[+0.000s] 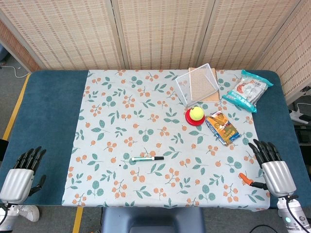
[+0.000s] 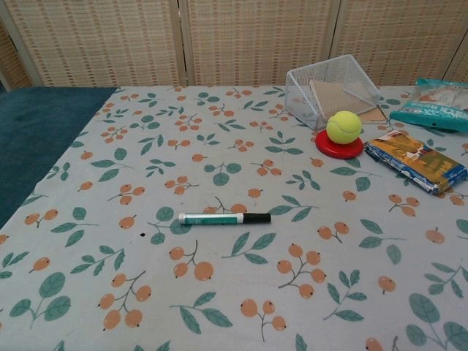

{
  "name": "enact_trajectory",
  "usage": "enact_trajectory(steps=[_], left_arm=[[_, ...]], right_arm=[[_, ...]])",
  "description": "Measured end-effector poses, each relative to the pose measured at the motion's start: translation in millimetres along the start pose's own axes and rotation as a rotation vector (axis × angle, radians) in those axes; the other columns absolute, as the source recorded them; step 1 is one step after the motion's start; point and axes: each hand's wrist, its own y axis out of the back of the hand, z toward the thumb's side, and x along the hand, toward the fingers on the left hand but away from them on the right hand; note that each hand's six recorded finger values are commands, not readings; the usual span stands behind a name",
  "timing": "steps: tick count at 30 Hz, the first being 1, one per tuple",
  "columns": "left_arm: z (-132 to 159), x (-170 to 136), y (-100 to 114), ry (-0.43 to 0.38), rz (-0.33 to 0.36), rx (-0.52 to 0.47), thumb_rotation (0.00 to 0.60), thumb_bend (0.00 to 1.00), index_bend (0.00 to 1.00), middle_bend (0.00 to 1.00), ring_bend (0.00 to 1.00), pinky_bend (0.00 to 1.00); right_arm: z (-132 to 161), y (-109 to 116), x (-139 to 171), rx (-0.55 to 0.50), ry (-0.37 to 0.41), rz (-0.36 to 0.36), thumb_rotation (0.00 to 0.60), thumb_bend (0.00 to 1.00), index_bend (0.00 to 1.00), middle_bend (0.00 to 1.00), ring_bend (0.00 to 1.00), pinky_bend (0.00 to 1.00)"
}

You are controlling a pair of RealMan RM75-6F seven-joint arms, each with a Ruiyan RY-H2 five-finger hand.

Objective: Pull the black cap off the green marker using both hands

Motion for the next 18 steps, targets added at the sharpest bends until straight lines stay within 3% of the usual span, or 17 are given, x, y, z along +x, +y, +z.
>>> enact_trajectory(steps=[4, 7, 12, 18], left_arm=[[7, 1, -2, -0.025, -0.002, -0.002, 0.6, 0.42, 0.0, 0.0, 0.0, 0.14], [19, 3, -6, -0.066, 0.001, -0.013, 0.6, 0.43, 0.0, 0.03, 0.08, 0.25], [63, 7, -18, -0.207, 0.01, -0.029, 0.6, 0.44, 0.07, 0.14, 0.39, 0.59], [138, 14, -44, -0.405, -0.042, 0.014, 0.6, 0.44, 0.16, 0.21, 0.58, 0.78]], right_arm=[[0, 1, 1, 0.001, 0.004, 0.002, 0.31, 0.16, 0.0, 0.0, 0.0, 0.0], [-2, 2, 2, 0.002, -0.003, 0.002, 0.31, 0.16, 0.0, 0.0, 0.0, 0.0], [-5, 1, 1, 0.007, -0.014, 0.006, 0.312, 0.16, 0.0, 0.0, 0.0, 0.0], [-9, 2, -1, 0.003, -0.023, 0.008, 0.31, 0.16, 0.0, 0.0, 0.0, 0.0]])
